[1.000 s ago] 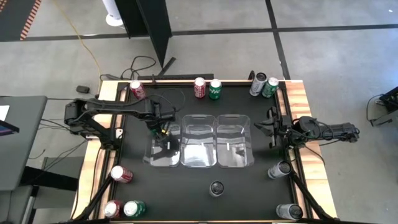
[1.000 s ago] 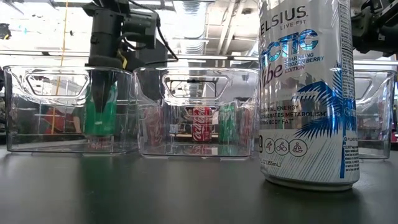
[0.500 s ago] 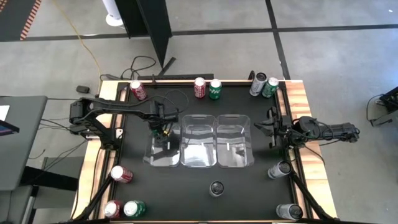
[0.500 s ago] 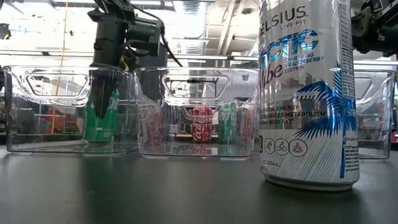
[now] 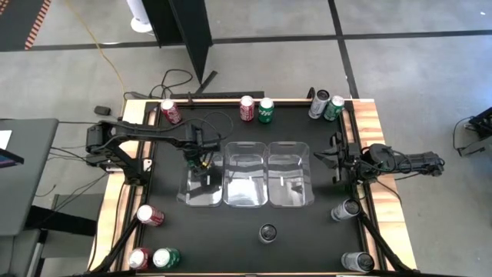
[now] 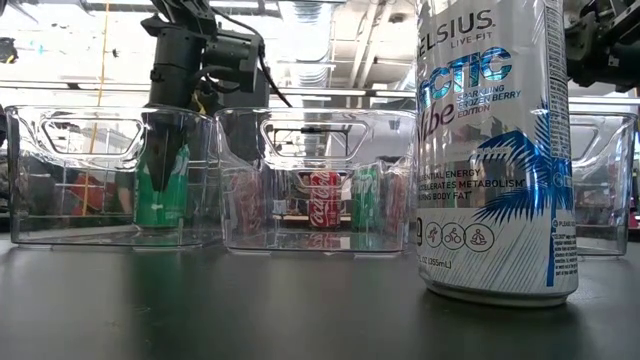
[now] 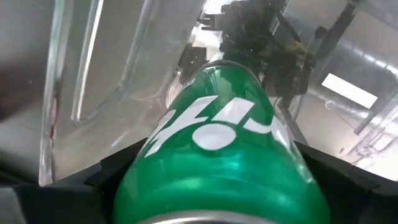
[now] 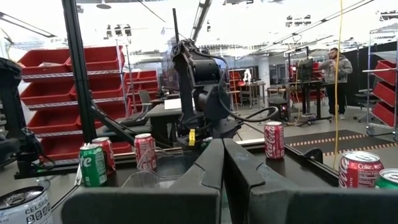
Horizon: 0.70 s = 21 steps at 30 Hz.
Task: Sort soda cans
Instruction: Put the top left green soda can into the left transparent bin
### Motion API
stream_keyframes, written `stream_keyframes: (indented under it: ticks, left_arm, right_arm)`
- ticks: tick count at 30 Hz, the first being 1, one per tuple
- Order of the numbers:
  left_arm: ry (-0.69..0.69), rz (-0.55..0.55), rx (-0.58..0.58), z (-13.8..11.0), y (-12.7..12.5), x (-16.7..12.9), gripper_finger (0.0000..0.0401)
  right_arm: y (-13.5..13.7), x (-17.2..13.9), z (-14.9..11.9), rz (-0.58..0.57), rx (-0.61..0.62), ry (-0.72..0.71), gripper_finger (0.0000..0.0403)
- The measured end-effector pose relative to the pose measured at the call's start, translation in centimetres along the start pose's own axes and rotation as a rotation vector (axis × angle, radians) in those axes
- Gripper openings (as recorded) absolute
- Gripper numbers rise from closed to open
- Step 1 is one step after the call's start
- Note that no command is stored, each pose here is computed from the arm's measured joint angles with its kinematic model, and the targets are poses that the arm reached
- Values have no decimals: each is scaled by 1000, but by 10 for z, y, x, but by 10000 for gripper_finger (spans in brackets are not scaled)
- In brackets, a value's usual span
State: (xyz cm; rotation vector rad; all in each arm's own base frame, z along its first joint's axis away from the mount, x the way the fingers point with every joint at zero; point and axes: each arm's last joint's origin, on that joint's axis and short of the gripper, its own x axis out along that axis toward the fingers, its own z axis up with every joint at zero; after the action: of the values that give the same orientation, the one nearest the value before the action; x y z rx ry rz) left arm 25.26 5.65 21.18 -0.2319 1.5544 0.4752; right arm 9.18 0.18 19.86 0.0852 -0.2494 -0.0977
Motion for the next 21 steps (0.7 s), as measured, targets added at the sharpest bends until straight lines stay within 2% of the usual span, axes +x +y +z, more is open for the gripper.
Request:
stream_keyframes:
  ticks: [6,21]
  left_arm:
    - [9,21,10,1,2,-8,368]
    - [-62,82,30,11,8,-51,371]
  right_arm:
    - [0,0,0,0,0,0,29]
    - [0,0,-1,-1,-2,14,29]
